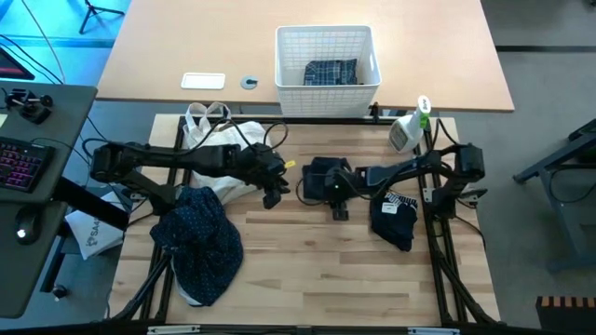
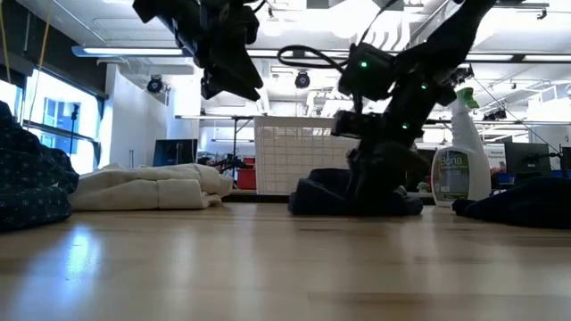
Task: Fold Laundry from Bin
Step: Put the folded black short into the white bin
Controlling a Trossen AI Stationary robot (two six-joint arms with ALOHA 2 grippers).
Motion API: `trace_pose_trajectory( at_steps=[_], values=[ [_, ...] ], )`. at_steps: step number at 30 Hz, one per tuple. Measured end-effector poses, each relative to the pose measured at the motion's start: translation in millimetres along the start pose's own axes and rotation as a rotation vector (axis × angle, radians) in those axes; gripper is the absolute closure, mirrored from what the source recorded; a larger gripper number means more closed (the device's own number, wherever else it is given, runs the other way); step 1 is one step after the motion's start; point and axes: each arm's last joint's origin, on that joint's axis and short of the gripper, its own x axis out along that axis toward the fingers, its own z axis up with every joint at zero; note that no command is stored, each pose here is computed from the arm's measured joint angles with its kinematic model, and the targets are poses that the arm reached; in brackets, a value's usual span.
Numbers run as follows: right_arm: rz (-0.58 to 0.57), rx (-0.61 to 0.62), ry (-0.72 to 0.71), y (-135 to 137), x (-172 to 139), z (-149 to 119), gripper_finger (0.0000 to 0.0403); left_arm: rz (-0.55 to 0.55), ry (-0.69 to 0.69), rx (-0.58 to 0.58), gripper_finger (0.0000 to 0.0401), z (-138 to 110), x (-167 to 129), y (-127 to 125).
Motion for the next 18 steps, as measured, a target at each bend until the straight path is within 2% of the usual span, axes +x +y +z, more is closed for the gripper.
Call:
trace_pose_trajectory(
  at_steps=[4, 7, 8, 14, 18],
  values=[
    [-0.011, 0.072, 0.025, -2, -3, 10, 0.0324, -0.018, -0.044, -0.023, 0.0288, 3, -13, -4],
    [-0.006, 0.097, 0.07, -5, -13, 18, 0.0382, -0.022, -0.106, -0.022, 0.0288, 7, -33, -6],
    [0.0, 0.099, 0.085, -6, -18, 21, 0.0391, -0.022, -0.131, -0.02, 0.0288, 8, -42, -7],
    [0.075, 0.175, 0.034, -25, -74, 63, 0.039, -0.015, -0.326, 0.025, 0.0288, 11, -102, -11],
    [0.152, 0.215, -0.036, -44, -128, 94, 0.0397, 0.015, -0.451, 0.053, 0.0288, 8, -138, -12]
  ],
)
